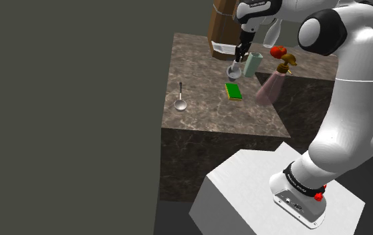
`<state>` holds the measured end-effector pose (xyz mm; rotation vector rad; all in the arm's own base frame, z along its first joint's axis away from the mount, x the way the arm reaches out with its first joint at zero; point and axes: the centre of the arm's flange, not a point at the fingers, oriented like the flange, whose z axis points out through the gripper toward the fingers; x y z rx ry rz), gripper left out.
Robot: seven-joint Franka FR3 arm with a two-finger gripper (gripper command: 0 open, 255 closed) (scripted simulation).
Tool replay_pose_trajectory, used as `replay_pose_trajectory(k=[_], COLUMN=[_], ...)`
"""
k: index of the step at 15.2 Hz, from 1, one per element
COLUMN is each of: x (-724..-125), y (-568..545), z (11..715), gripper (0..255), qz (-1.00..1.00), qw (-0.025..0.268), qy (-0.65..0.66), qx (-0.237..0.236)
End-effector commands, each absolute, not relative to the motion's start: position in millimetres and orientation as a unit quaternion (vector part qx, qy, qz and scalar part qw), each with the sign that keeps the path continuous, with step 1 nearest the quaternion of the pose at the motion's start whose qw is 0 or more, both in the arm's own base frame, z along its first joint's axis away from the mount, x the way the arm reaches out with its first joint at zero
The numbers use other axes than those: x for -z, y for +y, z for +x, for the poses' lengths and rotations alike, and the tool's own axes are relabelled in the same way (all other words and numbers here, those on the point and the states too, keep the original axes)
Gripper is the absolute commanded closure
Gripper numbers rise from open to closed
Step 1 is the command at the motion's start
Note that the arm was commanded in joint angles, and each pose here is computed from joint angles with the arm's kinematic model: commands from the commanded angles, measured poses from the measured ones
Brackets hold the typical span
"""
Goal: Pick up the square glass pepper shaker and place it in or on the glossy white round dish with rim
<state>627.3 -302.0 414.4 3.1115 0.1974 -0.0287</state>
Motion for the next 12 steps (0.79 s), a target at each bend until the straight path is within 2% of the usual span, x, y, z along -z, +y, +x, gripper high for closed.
replay_pose_trajectory(k=[1, 6, 10, 12], x=[-414, -414, -464, -464], y=[-302, -302, -301, -301], z=[627, 627, 628, 628], gripper=[0, 0, 0, 0], qz=[0.998, 0.998, 0.998, 0.998], qw=[0.012, 0.012, 0.012, 0.012], qy=[0.063, 0.063, 0.063, 0.063], qx=[0.009, 0.009, 0.009, 0.009])
